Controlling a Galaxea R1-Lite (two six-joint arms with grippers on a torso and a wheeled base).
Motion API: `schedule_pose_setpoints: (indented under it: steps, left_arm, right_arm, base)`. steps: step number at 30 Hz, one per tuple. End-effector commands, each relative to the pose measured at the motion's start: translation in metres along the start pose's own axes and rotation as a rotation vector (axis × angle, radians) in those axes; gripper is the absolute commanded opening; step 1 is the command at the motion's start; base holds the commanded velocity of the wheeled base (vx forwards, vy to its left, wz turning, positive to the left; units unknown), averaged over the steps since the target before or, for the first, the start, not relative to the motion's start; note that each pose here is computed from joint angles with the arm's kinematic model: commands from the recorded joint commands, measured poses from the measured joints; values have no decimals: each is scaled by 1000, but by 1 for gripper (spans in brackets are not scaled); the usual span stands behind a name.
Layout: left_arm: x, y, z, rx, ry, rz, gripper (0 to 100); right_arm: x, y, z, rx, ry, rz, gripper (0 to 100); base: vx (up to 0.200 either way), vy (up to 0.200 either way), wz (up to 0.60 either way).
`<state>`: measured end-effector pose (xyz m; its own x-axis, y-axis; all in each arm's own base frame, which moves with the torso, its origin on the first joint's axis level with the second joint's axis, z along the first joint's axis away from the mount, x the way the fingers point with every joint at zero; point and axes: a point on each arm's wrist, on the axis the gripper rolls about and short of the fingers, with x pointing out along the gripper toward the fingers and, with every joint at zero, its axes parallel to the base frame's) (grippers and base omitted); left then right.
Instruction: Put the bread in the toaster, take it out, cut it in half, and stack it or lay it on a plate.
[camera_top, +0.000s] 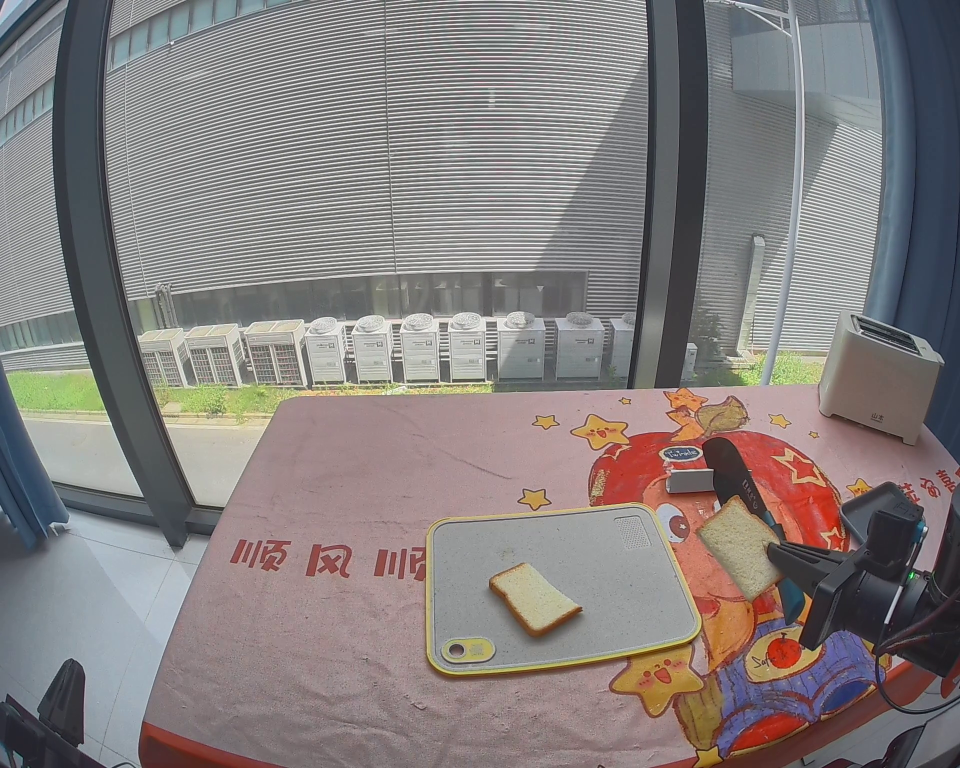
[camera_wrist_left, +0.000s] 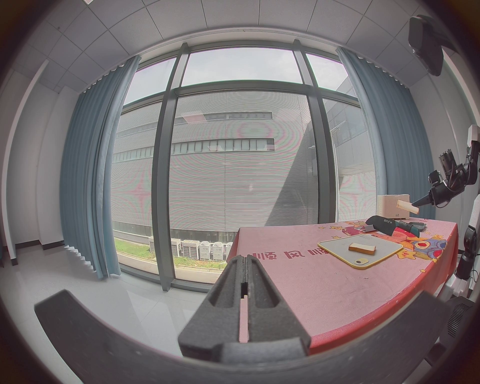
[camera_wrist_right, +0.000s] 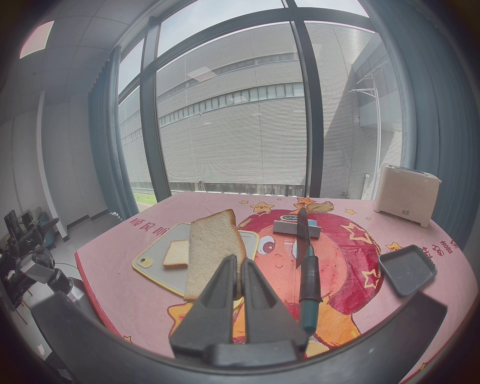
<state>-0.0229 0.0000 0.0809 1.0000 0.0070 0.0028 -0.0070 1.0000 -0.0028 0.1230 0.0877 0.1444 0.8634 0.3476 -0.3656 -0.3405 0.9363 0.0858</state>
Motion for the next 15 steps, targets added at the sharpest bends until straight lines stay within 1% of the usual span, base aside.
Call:
schedule_pose_setpoints:
  steps: [1,15]
  left_arm:
    - [0,0,-5,0,1,1,0]
    - [0,0,-5,0,1,1,0]
  right_arm:
    - [1,0,-1,-2,8,-3,0]
    - [-1,-1,0,1,-2,-6,0]
  base:
    - [0,-200,0]
    - [0,-200,0]
